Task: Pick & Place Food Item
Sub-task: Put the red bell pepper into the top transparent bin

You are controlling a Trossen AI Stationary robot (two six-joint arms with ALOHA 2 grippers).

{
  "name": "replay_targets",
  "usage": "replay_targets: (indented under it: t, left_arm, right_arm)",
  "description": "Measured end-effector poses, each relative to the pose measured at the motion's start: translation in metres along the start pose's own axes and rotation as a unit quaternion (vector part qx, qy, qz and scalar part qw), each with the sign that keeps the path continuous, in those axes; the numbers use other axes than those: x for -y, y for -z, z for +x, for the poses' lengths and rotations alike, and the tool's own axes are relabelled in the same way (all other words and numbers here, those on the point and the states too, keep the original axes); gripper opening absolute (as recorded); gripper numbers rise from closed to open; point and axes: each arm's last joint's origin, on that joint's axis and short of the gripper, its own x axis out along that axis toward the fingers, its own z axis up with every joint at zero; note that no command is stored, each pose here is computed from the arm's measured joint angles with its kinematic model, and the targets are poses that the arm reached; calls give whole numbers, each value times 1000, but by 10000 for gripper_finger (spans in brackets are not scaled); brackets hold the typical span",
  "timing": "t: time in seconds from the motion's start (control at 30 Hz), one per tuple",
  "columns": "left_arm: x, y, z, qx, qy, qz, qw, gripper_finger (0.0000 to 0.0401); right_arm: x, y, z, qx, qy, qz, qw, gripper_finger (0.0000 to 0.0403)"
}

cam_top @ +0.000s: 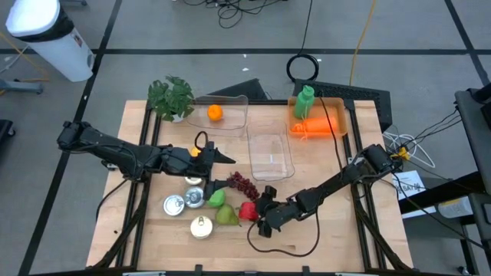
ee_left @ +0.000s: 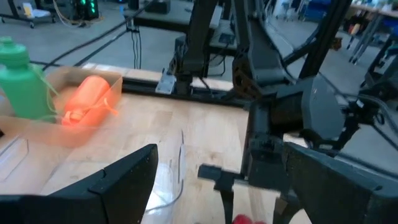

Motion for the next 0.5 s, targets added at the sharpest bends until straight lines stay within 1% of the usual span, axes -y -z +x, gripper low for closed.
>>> replay_targets:
  t: [0.07, 0.17, 0.27, 0.37, 0.43, 0.5]
  left_arm:
    - [0, -2, 0, 8, 2, -2, 1000, 351]
    - [1, -3, 0, 16, 3, -3, 1000, 351]
    - [1, -4, 0, 20, 4, -5, 1000, 351]
    - [1, -4, 0, 19, 10, -22, 1000, 351]
    - [2, -4, 0, 15, 26, -29, 999, 351]
    - [4, -3, 0, 9, 53, -33, 998, 351]
  right_arm:
    - [0, 0, 0, 0, -2, -3, 1000, 265]
    - [0, -4, -4, 3, -6, -4, 1000, 265]
    - [-4, -21, -25, 31, -23, -11, 999, 265]
    - [-9, -36, -51, 53, -39, -32, 997, 265]
    - [-12, -42, -66, 72, -39, -54, 995, 267]
    - [-14, -51, -82, 106, -24, -78, 991, 267]
